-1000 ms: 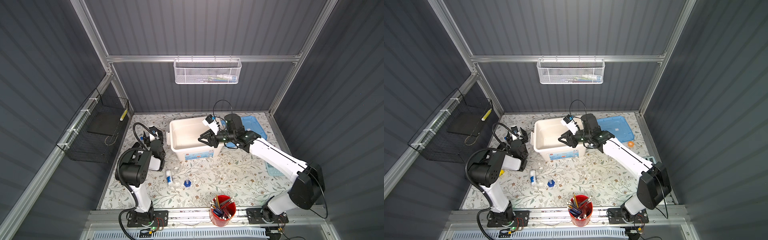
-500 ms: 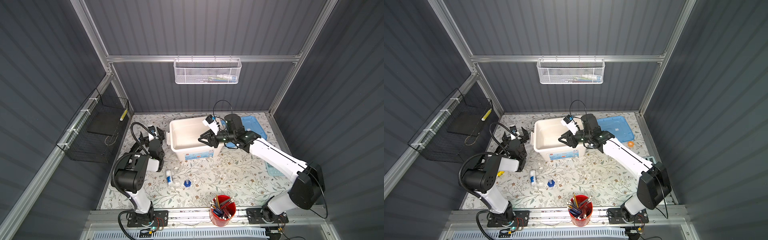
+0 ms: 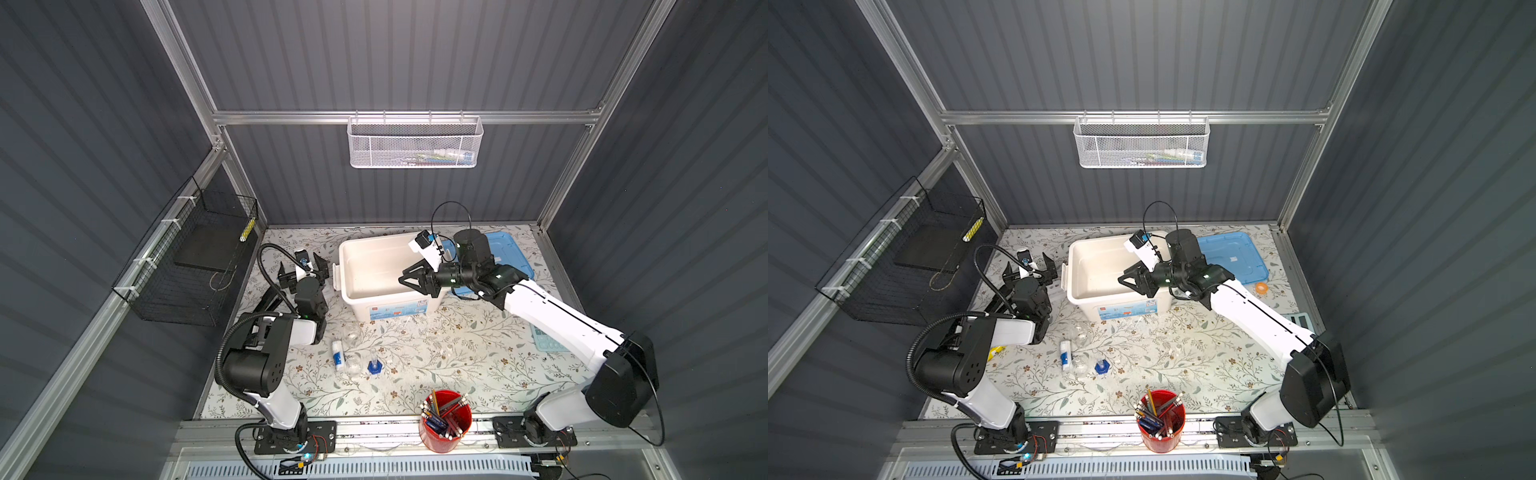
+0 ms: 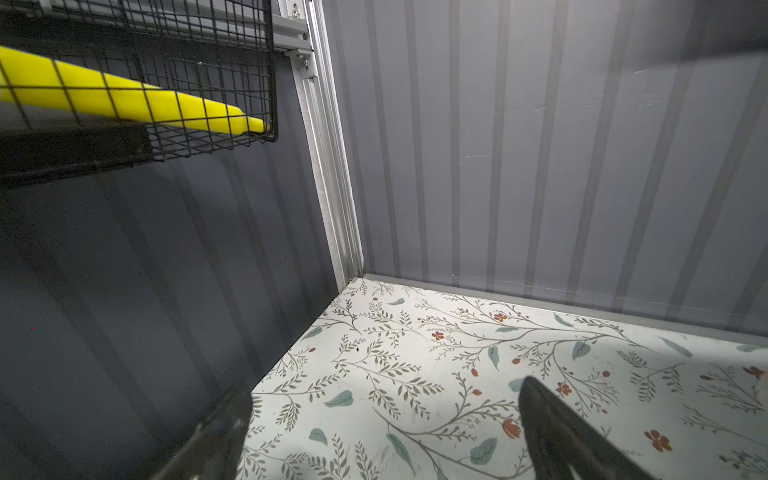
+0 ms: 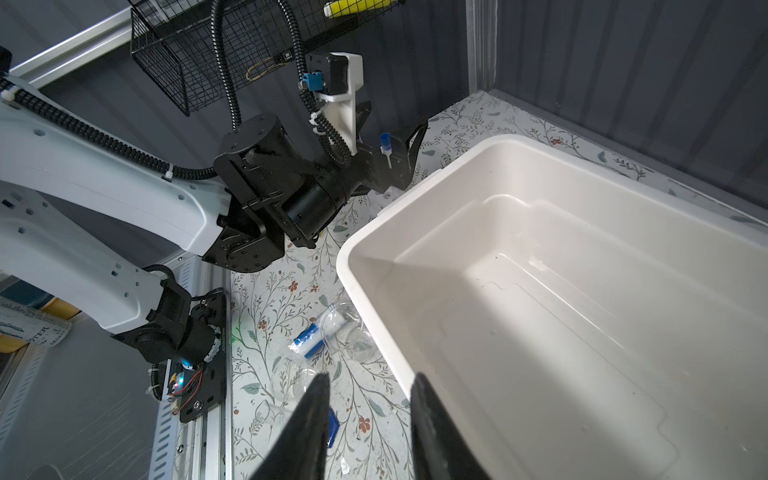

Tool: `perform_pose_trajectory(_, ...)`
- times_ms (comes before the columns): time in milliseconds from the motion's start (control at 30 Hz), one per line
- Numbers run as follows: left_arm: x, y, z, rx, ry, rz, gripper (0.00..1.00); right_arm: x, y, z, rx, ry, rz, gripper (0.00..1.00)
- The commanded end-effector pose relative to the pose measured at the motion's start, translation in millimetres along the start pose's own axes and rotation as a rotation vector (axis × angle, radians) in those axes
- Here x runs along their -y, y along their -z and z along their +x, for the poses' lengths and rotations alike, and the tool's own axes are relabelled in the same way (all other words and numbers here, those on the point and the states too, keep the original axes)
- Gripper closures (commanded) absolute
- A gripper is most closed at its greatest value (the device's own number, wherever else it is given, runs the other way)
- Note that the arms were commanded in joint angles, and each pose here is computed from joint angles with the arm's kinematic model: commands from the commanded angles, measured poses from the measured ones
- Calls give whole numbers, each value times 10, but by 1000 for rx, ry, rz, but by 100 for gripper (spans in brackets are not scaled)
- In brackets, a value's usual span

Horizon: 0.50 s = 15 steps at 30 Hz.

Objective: Organize the chemistry lab equipment

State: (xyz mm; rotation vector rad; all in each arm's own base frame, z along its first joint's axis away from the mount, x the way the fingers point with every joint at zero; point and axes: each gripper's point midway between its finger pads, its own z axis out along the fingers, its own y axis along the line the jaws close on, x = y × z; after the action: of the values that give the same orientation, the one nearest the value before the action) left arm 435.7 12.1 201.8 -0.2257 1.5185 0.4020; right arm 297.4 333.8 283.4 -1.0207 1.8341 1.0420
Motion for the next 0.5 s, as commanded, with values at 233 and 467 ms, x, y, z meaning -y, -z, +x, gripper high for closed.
perform_pose_trajectory(233,-10,1,-309,27,22,27,0,-45,78,-29,32,3,-2,65)
perform_pose_trajectory(467,1,-1,-609,21,12,56,0,-68,129,-44,46,8,7,65)
